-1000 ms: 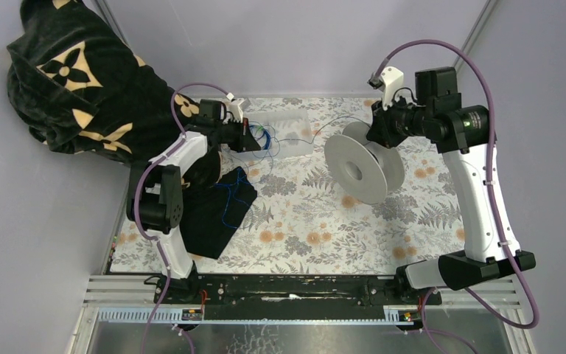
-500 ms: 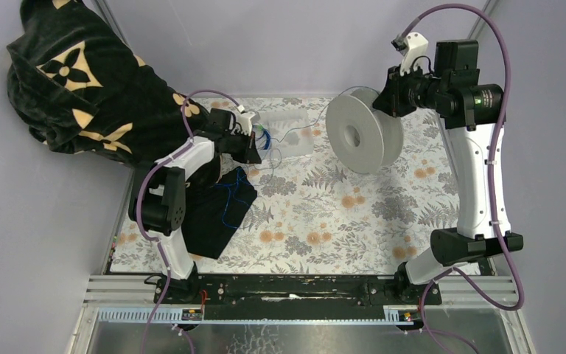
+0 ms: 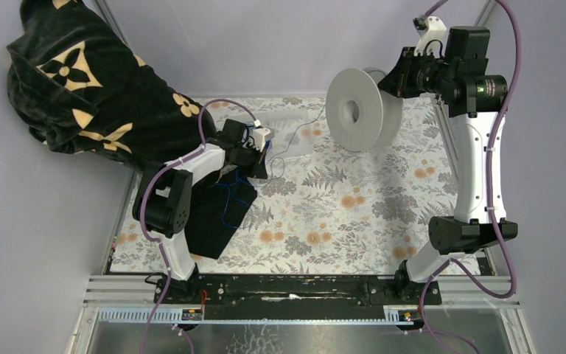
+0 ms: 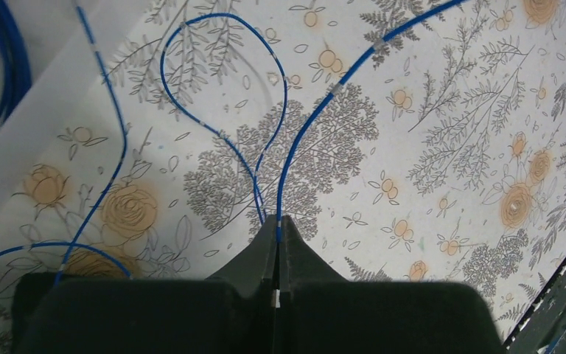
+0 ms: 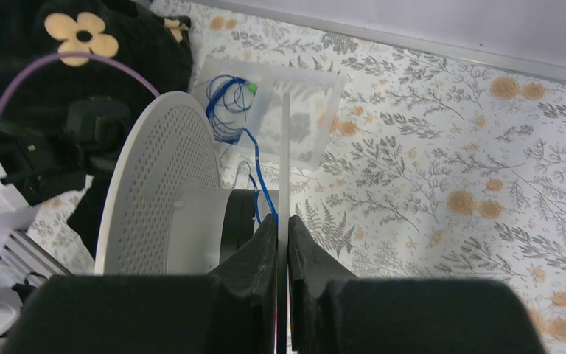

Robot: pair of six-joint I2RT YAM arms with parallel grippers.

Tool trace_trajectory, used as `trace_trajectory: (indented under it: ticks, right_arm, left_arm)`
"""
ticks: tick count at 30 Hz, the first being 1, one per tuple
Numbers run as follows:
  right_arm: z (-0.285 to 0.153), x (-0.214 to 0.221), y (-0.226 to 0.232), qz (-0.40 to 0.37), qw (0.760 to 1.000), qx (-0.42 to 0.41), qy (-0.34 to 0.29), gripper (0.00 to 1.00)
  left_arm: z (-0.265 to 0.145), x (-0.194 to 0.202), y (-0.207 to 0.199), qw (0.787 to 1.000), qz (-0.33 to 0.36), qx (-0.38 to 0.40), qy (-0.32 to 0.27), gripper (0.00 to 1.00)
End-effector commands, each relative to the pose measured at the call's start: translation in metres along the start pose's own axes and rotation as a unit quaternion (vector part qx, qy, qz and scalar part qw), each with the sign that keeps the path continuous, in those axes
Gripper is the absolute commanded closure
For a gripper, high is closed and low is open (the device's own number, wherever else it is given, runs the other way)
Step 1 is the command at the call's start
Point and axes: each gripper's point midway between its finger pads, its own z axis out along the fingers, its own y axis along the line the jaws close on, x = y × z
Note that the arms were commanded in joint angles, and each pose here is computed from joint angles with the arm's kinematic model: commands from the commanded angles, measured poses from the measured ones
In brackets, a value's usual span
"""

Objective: Wrap the cables
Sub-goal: Wrap the cable around the cable reel.

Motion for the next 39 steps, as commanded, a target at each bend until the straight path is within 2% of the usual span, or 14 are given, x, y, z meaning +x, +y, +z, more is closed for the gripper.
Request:
trace_trajectory:
  ticks: [1, 6, 14, 20, 25, 30, 39]
  right_arm:
    - [-0.011, -0.042, 0.017, 0.014, 0.997, -0.040, -0.070, 1.00]
    - [-0.012, -0.051, -0.001, 0.031, 0.994, 0.011, -0.104, 1.00]
    - [-0.015, -0.071, -0.036, 0.043, 0.979, 0.105, -0.171, 1.00]
    - [-0.003, -0.064, -0.066, 0.050, 0.969, 0.159, -0.183, 1.00]
    - [0.008, -0.055, -0.092, 0.039, 0.961, 0.204, -0.184, 1.00]
    - [0.022, -0.043, -0.112, 0.033, 0.957, 0.231, -0.173, 1.00]
    - [0.044, -0.006, -0.125, 0.017, 0.961, 0.245, -0.128, 1.00]
  left_arm:
    - [0.000, 0.002, -0.004, 1.000, 0.028, -0.005, 0.006, 1.00]
    - [0.005, 0.012, -0.022, 0.997, 0.076, 0.003, 0.032, 1.00]
    - [0.012, 0.028, -0.082, 0.981, 0.170, 0.065, 0.063, 1.00]
    - [0.009, 0.036, -0.131, 0.961, 0.238, 0.118, 0.082, 1.00]
    - [-0.001, 0.038, -0.175, 0.934, 0.304, 0.164, 0.090, 1.00]
    - [-0.013, 0.024, -0.217, 0.910, 0.354, 0.206, 0.071, 1.00]
    - [-0.040, -0.028, -0.282, 0.891, 0.343, 0.297, 0.004, 1.00]
